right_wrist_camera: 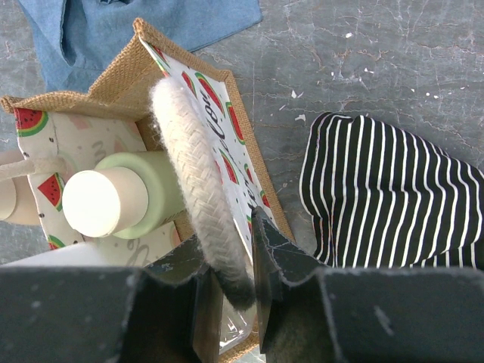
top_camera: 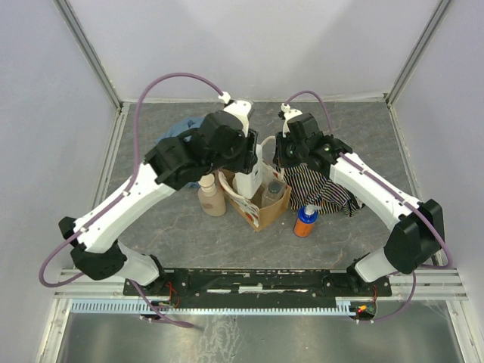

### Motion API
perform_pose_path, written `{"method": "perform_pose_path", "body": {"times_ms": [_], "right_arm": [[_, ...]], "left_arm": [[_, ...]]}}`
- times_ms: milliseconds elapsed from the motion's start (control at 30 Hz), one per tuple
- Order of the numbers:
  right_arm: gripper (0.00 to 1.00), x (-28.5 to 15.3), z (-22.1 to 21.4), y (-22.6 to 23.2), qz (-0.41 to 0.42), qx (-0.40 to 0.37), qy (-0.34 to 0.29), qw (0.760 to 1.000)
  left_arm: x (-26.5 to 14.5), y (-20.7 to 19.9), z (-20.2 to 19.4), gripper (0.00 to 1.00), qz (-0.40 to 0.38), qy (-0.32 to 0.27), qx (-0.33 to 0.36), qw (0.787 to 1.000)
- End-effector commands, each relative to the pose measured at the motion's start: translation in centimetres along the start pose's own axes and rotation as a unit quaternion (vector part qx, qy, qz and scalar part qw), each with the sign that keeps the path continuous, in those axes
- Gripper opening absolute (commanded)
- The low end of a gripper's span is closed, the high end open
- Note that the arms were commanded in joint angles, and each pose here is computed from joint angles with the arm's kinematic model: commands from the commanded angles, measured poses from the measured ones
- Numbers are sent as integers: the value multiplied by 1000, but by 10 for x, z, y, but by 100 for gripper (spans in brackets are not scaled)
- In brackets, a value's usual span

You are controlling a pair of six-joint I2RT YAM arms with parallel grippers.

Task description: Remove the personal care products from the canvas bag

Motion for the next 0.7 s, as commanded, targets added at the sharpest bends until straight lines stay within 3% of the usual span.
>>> {"method": "perform_pose_path", "body": {"times_ms": [0,200,367,533,600,667], "right_arm": [[26,-12,13,-1,-2,2,-35,999],[26,-14,14,-1,-4,-3,-28,1000],[26,-17,13,0,-2,-1,-27,1000],[27,-25,12,-1,0,-7,-23,1000],[31,-32,13,-2,-8,-16,-19,1000],[42,-42,14,-3,-14,-24,-17,999]], "left_arm": [[-78,0,32,34,-77,-77,-64,992],[-91,13,10,34,-87,-53,-78,992],[-74,32,-27,33,-48,-21,-81,995],[-61,52,-58,33,-16,-30,-93,995],[-54,59,-71,33,-7,-36,-98,995],[-49,65,-81,33,-1,-48,-105,993]]}}
Point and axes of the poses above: each gripper's point midway between its finger pads, its own x axis out along the fingers, its own y axis along the line the jaws close on, z = x × y, the point moved 10 cm from there along -x, back along the fingers, and after that the axes turned 8 degrees about -x, right-handed, at the moved point
